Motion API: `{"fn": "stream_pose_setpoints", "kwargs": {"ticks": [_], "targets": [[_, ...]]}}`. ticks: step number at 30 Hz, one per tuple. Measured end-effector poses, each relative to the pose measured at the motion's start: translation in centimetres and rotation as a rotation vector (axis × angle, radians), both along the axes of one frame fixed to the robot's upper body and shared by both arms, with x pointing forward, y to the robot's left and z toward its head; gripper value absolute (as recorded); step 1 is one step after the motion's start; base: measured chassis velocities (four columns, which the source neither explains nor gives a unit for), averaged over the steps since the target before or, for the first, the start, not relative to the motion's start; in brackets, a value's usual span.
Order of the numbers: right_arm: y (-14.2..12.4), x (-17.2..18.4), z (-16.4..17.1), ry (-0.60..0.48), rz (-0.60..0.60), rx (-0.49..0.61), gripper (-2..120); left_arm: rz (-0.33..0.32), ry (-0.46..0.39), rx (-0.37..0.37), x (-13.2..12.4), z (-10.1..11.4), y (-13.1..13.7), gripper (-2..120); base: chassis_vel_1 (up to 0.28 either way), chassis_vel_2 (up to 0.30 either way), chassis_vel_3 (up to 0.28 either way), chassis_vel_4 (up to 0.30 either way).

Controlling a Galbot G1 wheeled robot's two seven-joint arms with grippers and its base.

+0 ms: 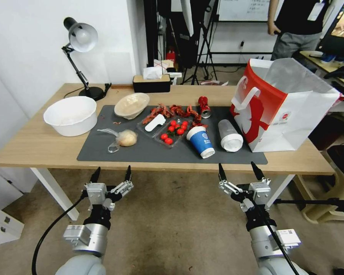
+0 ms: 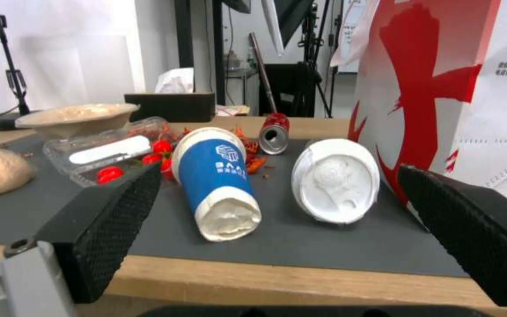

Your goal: Pick up the trash from the table and place it into the takeout bag.

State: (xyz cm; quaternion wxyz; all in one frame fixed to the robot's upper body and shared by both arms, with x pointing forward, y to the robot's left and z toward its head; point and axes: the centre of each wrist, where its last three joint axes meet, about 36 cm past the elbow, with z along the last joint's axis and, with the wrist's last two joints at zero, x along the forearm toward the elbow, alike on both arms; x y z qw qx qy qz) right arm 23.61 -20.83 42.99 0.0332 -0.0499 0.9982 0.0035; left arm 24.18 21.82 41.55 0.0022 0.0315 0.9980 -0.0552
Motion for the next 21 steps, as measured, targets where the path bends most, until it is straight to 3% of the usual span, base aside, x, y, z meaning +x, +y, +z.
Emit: {"fn": "stream_pose_setpoints", "kwargs": {"ticks": [10,12,15,21], "targets": [[-0.5,0.4,0.7,-0.015,0.002,-0.001,100,-0.014,0.001,0.027,0.2,-0.4,0.8,100,0.000,0.000,0.000,0.000],[-0.6,0.5,1.1,-0.018,0.001,-0.001,100,-0.025,0.005,0.030,0.2,-0.7,0.9,100,0.000,0.000,0.000,0.000],[-1.8,0.8,2.6,-0.021,-0.029,-0.002,100,-0.091,0.007,0.023,1.4,-1.4,0.6,100,0.000,0.000,0.000,0.000],[-2.5,2.4,2.9,-0.020,-0.010,-0.017,100,-0.092,0.008,0.035,1.7,-1.4,1.6,100,0.000,0.000,0.000,0.000]]}}
